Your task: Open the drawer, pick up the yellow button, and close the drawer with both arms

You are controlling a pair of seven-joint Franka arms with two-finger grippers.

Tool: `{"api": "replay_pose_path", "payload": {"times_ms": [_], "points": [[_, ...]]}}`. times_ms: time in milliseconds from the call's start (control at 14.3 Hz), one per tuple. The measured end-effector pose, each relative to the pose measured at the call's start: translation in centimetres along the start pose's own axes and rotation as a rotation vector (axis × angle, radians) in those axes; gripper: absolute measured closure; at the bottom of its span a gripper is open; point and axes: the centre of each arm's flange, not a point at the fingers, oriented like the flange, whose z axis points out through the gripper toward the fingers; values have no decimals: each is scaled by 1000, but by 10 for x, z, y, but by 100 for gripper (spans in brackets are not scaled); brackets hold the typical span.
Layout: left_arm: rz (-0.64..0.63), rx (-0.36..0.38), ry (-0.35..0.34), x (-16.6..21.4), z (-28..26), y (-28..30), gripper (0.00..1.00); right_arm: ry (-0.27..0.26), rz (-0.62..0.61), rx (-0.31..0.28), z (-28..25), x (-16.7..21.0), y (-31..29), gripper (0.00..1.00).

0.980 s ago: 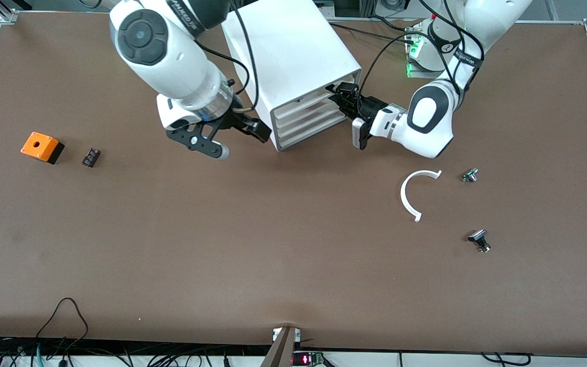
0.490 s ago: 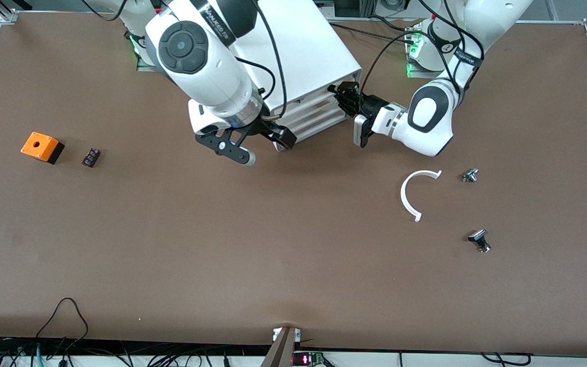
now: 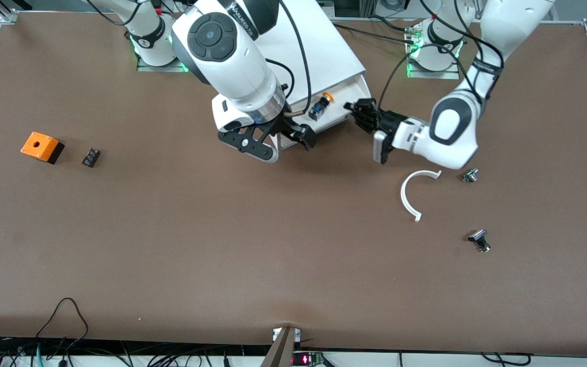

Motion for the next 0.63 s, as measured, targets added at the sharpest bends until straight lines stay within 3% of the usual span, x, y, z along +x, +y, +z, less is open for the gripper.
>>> {"api": "replay_pose_path", "payload": {"times_ms": [350, 420, 630], "points": [[-34, 28, 5, 23, -40, -9, 89, 14, -4, -10, 31, -19, -13, 0], [-39, 52, 6, 24, -42, -11, 85, 23, 15, -16, 40, -24, -16, 0], [-44, 114, -14, 25, -50, -15, 56, 34, 75, -29, 65, -44, -24, 0]]}}
